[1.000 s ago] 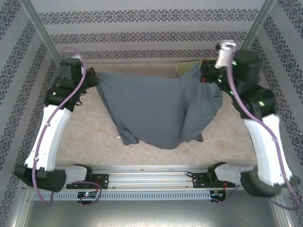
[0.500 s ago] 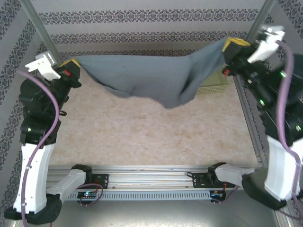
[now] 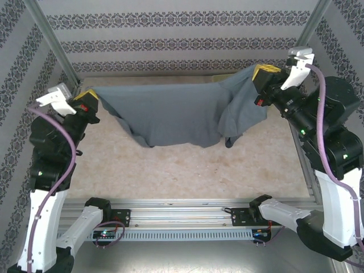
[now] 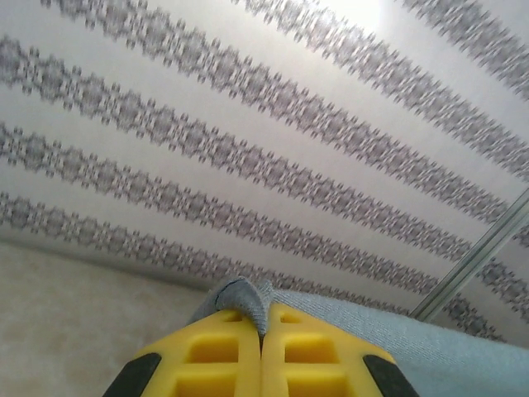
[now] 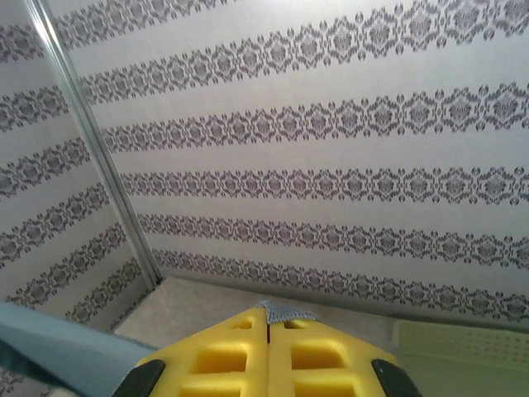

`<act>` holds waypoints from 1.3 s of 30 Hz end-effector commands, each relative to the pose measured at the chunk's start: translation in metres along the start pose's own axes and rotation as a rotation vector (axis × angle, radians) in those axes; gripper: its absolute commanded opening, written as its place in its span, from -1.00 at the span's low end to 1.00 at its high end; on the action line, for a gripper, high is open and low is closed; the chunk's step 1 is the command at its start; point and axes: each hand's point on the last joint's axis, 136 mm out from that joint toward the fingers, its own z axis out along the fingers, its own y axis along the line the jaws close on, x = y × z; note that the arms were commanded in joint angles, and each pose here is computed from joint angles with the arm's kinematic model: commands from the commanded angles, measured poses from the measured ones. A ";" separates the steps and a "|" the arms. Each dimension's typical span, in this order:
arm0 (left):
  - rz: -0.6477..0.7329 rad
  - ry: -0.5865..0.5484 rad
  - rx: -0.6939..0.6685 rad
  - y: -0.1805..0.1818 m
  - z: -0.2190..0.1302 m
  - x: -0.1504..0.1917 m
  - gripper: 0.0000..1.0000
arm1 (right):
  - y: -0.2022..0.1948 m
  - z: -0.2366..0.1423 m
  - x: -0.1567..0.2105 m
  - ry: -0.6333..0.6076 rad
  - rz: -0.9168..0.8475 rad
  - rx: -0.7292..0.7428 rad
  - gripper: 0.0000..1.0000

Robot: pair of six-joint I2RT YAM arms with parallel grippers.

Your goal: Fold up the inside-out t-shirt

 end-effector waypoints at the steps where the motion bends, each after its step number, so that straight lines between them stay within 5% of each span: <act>1: 0.040 -0.062 -0.017 -0.003 0.010 -0.024 -1.00 | 0.009 -0.009 -0.036 -0.112 -0.038 -0.022 -1.00; 12: 0.031 0.134 -0.299 0.061 0.124 0.010 -1.00 | -0.021 0.131 0.007 0.039 -0.075 0.056 -1.00; 18: 0.004 0.127 -0.323 0.082 0.172 -0.019 -1.00 | -0.029 0.191 0.004 0.047 -0.087 0.041 -1.00; 25: -0.024 -0.041 -0.282 0.078 0.162 -0.107 -1.00 | -0.014 0.176 -0.073 -0.173 -0.089 -0.026 -1.00; 29: -0.021 -0.075 -0.249 0.067 0.135 -0.122 -1.00 | 0.000 0.158 -0.084 -0.200 -0.080 -0.090 -1.00; 33: -0.046 -0.057 -0.192 0.059 0.107 -0.097 -1.00 | 0.010 0.162 -0.036 -0.054 -0.076 -0.145 -1.00; 39: -0.243 0.215 -0.102 0.079 0.078 0.047 -1.00 | 0.005 0.146 0.113 0.235 -0.012 -0.159 -1.00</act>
